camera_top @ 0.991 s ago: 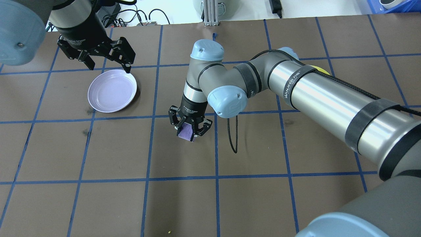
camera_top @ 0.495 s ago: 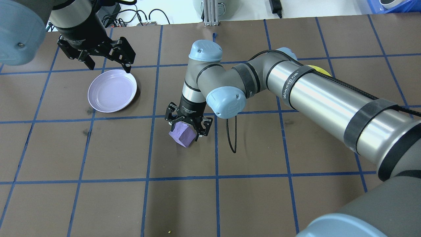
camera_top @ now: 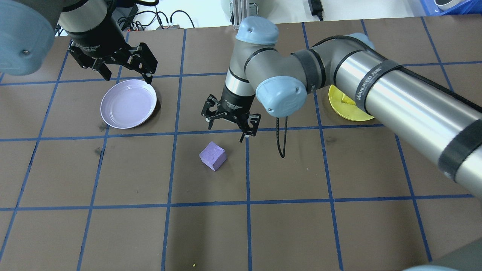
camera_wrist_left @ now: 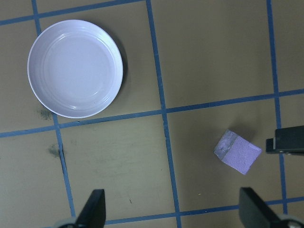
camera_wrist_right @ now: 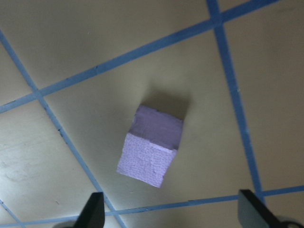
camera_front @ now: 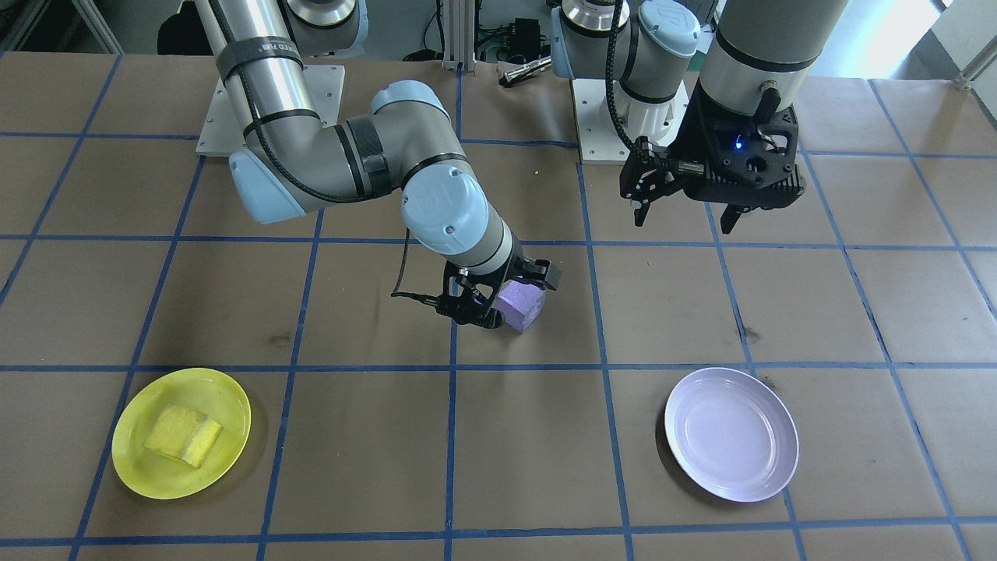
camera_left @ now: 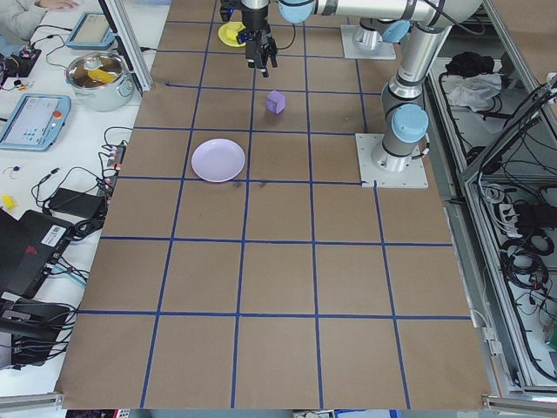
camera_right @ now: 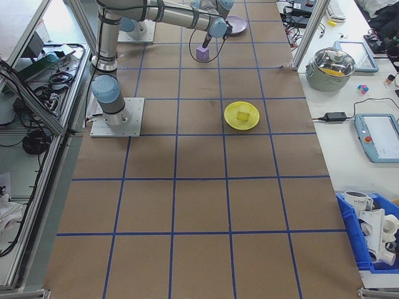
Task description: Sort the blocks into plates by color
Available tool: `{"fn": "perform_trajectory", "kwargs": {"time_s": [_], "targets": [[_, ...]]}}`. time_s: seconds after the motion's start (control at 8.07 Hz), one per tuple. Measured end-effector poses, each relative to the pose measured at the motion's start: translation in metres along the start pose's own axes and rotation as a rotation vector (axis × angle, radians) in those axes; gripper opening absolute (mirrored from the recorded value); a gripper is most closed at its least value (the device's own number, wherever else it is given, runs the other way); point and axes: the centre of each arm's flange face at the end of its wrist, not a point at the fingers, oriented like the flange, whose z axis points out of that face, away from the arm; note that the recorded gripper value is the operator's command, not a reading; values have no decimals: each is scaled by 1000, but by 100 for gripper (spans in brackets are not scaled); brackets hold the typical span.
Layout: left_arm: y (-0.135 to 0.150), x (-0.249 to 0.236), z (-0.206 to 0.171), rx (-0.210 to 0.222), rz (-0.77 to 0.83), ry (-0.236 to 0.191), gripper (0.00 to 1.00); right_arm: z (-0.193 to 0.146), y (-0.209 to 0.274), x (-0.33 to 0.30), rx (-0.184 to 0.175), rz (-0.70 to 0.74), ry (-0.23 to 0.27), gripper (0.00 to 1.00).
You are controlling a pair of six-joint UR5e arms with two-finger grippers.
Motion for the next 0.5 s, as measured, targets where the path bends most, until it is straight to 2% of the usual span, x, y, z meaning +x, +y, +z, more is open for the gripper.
{"fn": "perform_trajectory", "kwargs": {"time_s": [0.25, 0.5], "targets": [[0, 26, 12, -23, 49, 9, 100, -51, -20, 51, 55, -144, 105, 100], [8, 80, 37, -67, 151, 9, 100, -102, -40, 100, 108, -232, 167, 100]]}}
